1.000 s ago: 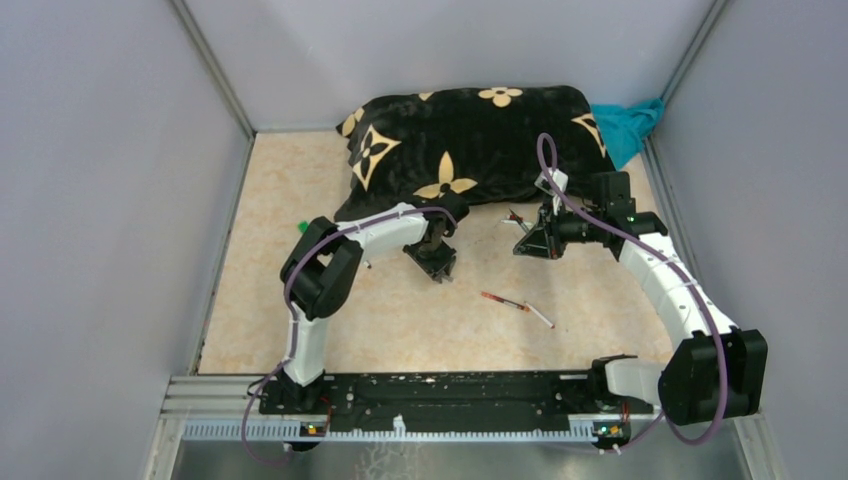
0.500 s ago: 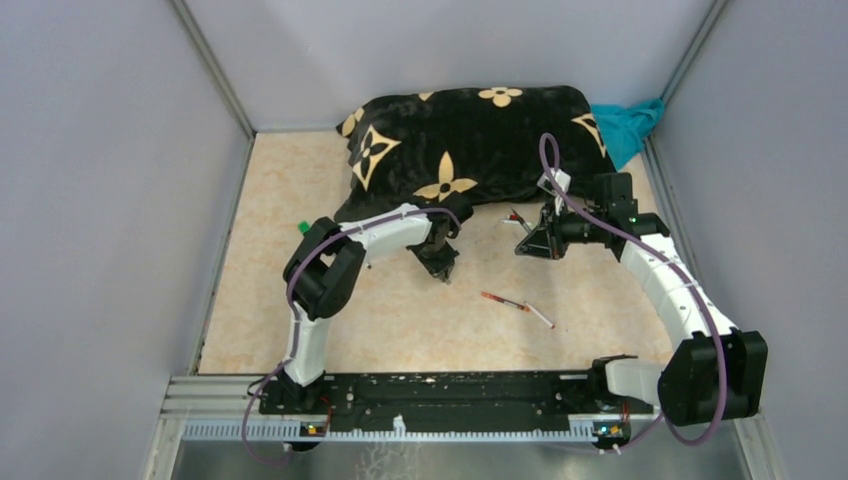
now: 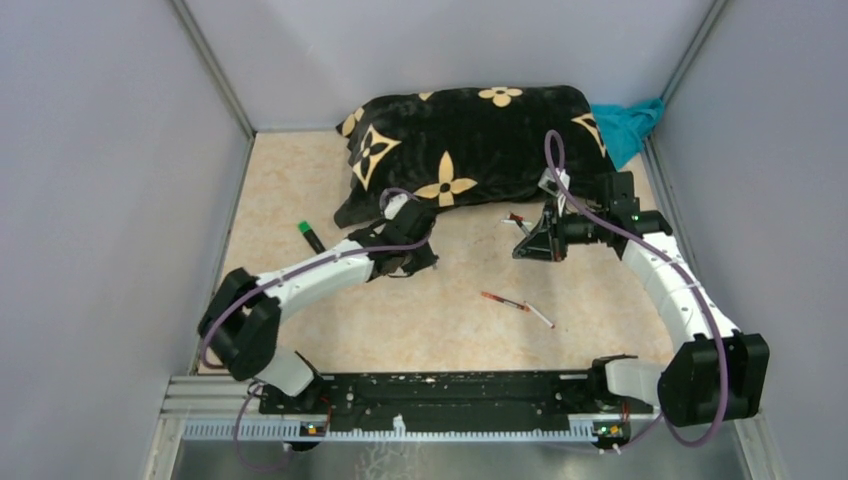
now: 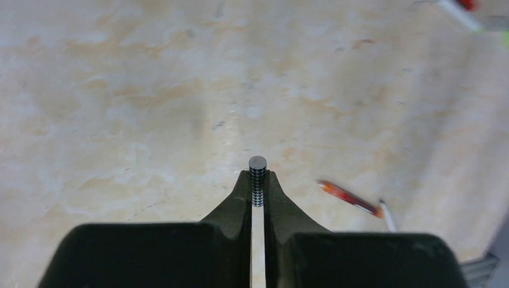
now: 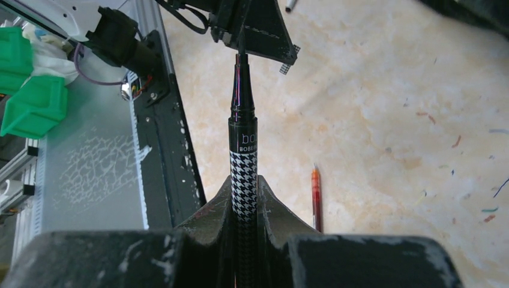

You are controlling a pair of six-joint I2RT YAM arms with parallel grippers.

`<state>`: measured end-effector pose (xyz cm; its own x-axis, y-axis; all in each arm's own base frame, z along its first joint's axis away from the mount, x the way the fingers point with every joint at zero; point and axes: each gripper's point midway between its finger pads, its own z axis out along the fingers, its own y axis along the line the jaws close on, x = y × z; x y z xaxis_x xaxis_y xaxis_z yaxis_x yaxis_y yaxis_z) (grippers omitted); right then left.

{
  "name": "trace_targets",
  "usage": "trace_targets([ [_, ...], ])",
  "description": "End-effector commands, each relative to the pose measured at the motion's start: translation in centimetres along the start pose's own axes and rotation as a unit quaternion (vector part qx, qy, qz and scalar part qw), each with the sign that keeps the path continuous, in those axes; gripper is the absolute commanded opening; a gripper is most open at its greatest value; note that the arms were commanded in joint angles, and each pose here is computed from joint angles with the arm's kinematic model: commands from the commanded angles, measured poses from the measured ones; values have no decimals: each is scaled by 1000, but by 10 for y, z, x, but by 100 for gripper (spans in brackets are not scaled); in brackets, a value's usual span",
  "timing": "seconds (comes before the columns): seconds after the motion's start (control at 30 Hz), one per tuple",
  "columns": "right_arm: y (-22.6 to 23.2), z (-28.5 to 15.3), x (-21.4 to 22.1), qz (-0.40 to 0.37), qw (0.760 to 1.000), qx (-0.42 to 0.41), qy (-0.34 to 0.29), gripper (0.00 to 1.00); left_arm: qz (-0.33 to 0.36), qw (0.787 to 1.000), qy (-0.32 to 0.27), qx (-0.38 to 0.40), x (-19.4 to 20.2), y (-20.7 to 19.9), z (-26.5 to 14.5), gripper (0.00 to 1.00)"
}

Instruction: Insert the pens into the pen caps

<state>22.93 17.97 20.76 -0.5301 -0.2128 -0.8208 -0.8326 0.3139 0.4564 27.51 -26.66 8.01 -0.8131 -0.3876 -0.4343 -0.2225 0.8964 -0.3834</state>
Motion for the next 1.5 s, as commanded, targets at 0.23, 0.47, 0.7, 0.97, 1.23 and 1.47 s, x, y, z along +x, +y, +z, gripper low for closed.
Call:
trace_targets([
  [0.23,70,-27,-71,-199,974,-39,-97,0,79,872,-198,440,-66,-115,-172,0],
  [0.47,120,-1,-74,-184,972,-98,-109,0,64,766,-271,579,-94,-151,-268,0],
  [0.7,142,5,-94,-140,970,-125,-157,0,78,702,-266,655,-97,-179,-315,0],
  [0.97,148,3,-106,-106,970,-134,-174,0,79,666,-260,695,-93,-186,-332,0],
  [1.23,142,9,-104,-78,974,-129,-168,0,76,644,-246,721,-88,-191,-333,0],
  [1.47,138,13,-103,-65,976,-125,-164,0,82,641,-240,724,-85,-193,-332,0],
])
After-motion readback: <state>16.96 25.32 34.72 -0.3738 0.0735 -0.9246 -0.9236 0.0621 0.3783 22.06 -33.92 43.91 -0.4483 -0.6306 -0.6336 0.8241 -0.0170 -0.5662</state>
